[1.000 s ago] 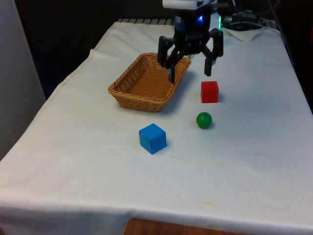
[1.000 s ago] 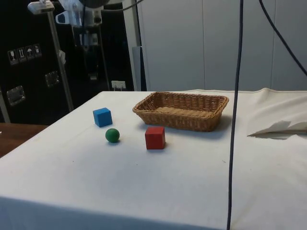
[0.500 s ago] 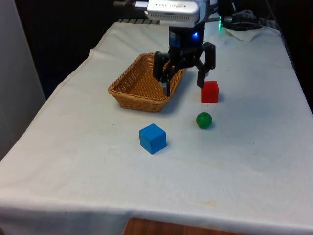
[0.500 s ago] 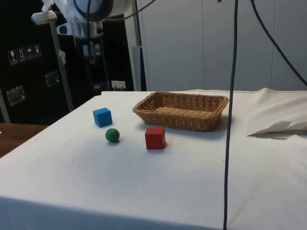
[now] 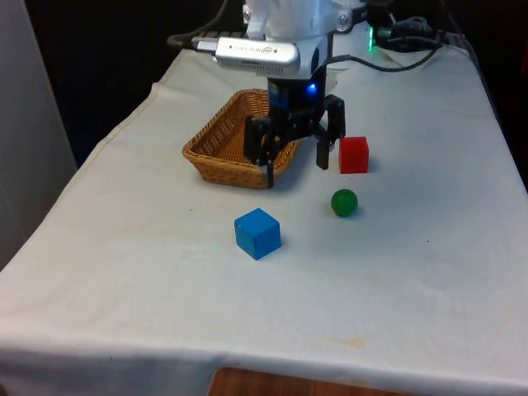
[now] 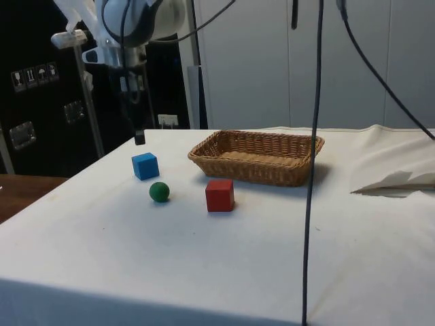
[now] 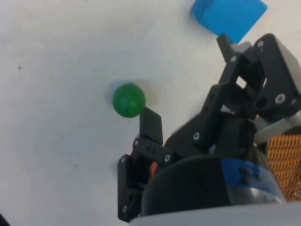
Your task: Place all non-red objects into the basket.
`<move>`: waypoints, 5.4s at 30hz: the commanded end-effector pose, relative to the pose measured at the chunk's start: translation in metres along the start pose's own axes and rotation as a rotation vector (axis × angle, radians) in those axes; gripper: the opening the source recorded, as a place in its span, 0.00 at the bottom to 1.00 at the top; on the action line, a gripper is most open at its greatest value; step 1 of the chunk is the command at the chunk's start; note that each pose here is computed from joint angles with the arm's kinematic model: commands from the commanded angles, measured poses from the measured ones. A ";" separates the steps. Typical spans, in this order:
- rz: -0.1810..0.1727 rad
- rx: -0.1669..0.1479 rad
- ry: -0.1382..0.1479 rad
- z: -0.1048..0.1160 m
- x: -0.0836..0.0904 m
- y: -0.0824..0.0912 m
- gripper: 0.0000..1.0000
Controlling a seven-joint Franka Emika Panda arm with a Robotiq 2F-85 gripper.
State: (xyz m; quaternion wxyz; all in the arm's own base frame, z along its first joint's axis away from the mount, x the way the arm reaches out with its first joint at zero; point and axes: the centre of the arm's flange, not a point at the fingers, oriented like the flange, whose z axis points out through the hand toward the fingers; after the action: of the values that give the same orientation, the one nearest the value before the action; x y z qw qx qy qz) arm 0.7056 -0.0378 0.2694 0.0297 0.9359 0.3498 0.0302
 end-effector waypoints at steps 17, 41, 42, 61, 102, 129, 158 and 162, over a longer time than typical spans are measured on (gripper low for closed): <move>-0.107 0.012 0.003 0.032 0.001 0.017 1.00; -0.133 0.027 -0.002 0.066 -0.018 0.047 1.00; -0.133 0.026 -0.002 0.068 -0.018 0.048 1.00; -0.126 0.029 0.000 0.097 -0.023 0.065 1.00; -0.113 0.053 0.003 0.049 -0.029 0.068 0.01; 0.005 0.107 0.026 -0.036 -0.053 0.057 0.01; 0.195 0.121 0.048 -0.094 -0.058 0.057 0.01; 0.216 0.121 0.047 -0.095 -0.059 0.058 0.01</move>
State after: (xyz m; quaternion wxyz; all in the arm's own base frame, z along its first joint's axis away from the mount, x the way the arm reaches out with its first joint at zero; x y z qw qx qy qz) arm 0.6928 -0.1161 0.3641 -0.0374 0.9661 0.2533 0.0343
